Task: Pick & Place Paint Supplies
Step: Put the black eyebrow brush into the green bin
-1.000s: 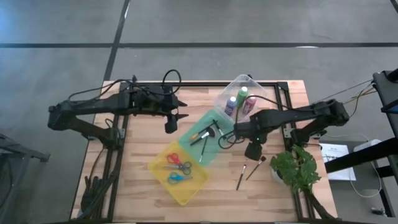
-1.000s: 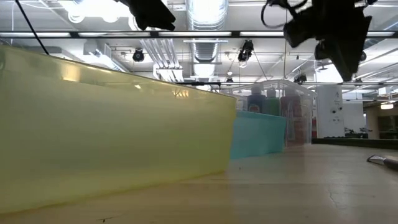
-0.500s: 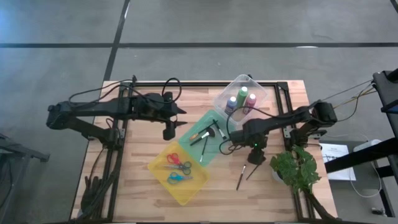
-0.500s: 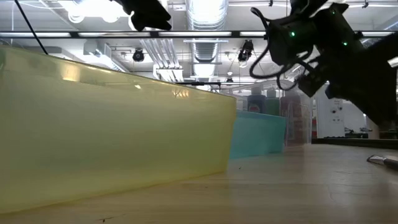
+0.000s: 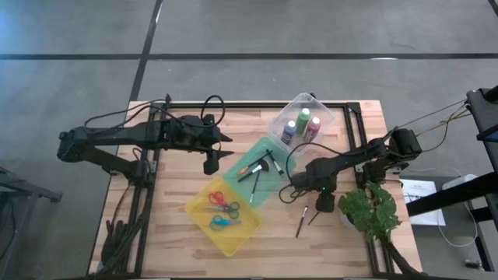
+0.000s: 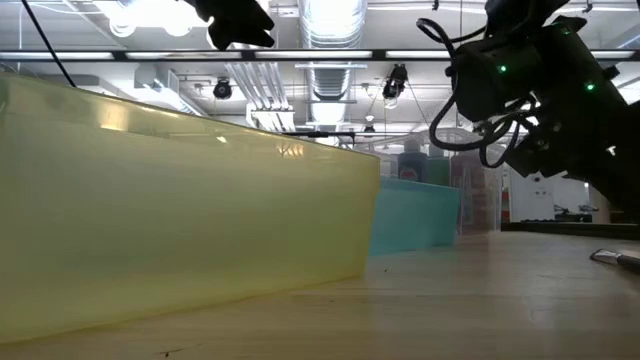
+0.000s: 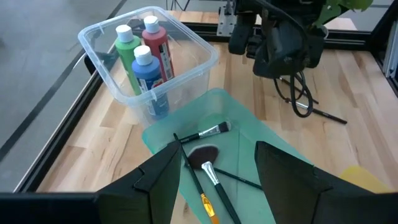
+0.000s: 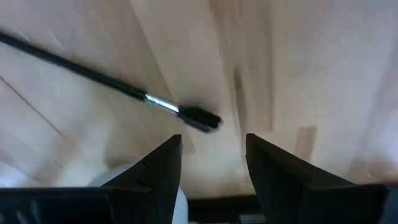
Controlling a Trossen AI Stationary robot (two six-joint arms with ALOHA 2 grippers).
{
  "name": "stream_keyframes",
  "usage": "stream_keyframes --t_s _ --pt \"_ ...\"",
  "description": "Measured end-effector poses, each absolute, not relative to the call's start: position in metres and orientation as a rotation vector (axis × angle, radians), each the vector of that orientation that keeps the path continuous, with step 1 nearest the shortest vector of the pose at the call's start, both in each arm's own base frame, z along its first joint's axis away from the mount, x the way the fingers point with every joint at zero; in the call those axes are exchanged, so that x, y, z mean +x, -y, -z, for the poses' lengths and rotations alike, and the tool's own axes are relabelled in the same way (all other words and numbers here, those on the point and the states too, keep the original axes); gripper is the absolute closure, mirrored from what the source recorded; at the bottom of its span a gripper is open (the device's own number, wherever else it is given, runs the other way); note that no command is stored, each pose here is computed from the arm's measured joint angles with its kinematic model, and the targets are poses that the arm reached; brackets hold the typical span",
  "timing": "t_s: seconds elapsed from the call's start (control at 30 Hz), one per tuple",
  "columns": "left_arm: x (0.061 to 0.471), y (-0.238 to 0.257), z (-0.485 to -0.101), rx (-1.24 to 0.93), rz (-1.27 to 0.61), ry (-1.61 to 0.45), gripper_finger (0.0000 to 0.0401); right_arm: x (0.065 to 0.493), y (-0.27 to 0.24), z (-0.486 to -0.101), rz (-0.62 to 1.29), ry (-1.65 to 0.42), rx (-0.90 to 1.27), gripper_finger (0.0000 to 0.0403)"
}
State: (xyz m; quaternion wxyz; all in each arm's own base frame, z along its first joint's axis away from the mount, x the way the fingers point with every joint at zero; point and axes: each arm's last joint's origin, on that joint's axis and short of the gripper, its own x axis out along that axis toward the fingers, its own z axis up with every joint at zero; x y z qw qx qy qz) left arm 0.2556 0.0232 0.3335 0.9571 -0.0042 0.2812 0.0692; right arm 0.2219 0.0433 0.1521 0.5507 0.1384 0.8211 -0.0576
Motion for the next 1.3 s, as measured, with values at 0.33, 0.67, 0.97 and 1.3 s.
stream_keyframes --t_s 0.33,0.67,0.97,1.3 --pt "0.256 -0.023 -0.335 -0.035 -0.148 -0.555 0.0188 0.212 -0.044 -0.134 0.136 -1.935 0.366 0.0232" --pt "0.257 -0.023 -0.338 -0.041 -0.150 -0.535 0.0188 0.212 -0.045 -0.128 0.093 -1.896 0.370 0.0253" --pt "0.257 -0.023 -0.338 -0.041 -0.150 -0.535 0.0188 0.216 -0.045 -0.128 0.058 -1.860 0.372 0.0379" --pt "0.257 -0.023 -0.338 -0.041 -0.150 -0.537 0.0188 0.228 -0.052 -0.147 0.033 -1.824 0.339 0.0396"
